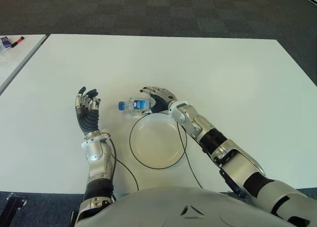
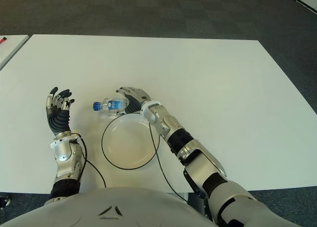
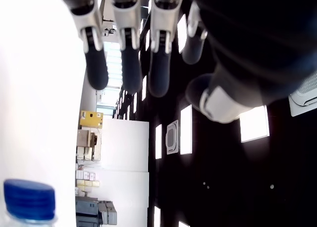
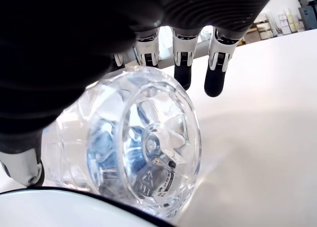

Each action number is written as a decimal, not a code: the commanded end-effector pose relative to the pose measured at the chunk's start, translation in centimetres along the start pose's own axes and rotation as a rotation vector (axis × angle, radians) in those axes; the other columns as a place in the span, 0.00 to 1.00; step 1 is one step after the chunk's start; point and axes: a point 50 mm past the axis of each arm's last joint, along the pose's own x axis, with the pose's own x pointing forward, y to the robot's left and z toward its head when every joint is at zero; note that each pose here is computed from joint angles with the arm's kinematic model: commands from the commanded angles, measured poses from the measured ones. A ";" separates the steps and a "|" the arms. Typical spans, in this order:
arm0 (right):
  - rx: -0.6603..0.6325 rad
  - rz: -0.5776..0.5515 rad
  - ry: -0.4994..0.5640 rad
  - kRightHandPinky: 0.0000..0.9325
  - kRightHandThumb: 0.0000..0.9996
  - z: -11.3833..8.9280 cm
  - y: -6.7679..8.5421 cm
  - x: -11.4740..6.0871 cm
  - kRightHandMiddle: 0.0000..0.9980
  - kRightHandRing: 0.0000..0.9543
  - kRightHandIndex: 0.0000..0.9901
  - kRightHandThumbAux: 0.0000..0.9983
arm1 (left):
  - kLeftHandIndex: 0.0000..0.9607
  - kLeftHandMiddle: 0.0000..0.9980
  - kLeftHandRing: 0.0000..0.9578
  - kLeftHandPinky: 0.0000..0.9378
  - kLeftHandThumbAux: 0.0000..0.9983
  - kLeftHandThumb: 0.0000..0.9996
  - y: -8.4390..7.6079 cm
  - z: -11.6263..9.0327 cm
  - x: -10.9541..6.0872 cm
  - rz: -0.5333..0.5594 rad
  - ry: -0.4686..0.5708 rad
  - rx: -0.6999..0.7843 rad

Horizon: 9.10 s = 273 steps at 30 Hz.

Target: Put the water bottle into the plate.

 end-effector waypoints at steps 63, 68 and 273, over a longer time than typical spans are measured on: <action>-0.190 0.129 -0.056 0.41 0.26 -0.9 0.8 1.2 0.24 0.33 0.07 0.53 | 0.19 0.31 0.33 0.37 0.65 0.55 -1.1 1.1 0.2 -0.032 -0.069 -0.002; -0.185 0.125 -0.059 0.41 0.26 -1.0 0.9 1.2 0.24 0.33 0.07 0.53 | 0.19 0.31 0.33 0.38 0.66 0.56 -1.1 1.1 0.3 -0.032 -0.073 -0.003; 0.206 -0.241 -0.093 0.90 0.95 -2.3 -3.8 0.0 0.51 0.55 0.39 0.66 | 0.22 0.33 0.35 0.39 0.65 0.52 -1.2 0.8 0.7 -0.025 -0.110 -0.010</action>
